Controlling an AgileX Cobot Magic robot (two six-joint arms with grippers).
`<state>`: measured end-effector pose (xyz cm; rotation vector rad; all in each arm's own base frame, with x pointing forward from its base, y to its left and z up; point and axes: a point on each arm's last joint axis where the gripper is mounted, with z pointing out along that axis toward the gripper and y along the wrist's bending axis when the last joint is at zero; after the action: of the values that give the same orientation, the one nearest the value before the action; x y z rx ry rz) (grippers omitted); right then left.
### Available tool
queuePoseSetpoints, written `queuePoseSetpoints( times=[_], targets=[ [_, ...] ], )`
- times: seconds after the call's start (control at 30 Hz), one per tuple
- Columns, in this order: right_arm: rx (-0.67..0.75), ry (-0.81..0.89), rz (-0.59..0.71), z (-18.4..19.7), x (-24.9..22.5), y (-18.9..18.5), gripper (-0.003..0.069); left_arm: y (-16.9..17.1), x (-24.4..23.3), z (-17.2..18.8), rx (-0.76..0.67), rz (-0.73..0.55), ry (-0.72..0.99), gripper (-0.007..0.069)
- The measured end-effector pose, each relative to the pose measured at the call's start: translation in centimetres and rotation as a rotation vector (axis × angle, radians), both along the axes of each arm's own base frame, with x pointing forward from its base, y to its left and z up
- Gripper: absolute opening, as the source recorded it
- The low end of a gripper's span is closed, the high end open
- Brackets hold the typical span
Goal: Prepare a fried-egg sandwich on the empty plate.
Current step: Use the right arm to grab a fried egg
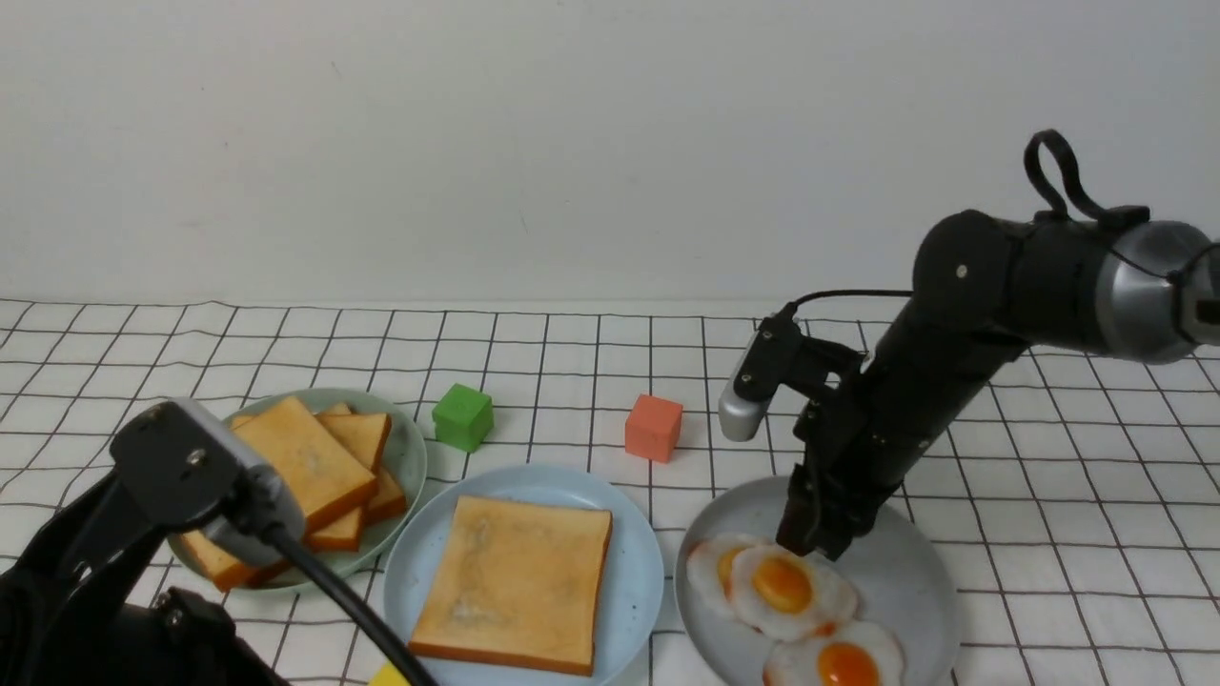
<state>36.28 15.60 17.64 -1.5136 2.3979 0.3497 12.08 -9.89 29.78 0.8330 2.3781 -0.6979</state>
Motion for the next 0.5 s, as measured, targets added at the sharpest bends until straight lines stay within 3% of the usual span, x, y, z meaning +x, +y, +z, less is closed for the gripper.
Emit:
queuePoseSetpoints(
  times=[0.33,0.43,0.5],
  targets=[
    [0.001,0.017,0.003,-1.7,0.4,0.2,0.0235,0.0,0.0,0.0,0.006,-0.004,0.003,-0.0013],
    [0.008,0.028,0.001,-1.7,0.4,0.3,0.0179,0.0,-0.1,-0.1,0.007,-0.006,0.007,-0.0013],
    [0.013,0.042,0.002,-1.7,0.3,0.3,0.0062,0.0,-0.1,-0.1,0.007,-0.007,0.007,-0.0013]
  ],
)
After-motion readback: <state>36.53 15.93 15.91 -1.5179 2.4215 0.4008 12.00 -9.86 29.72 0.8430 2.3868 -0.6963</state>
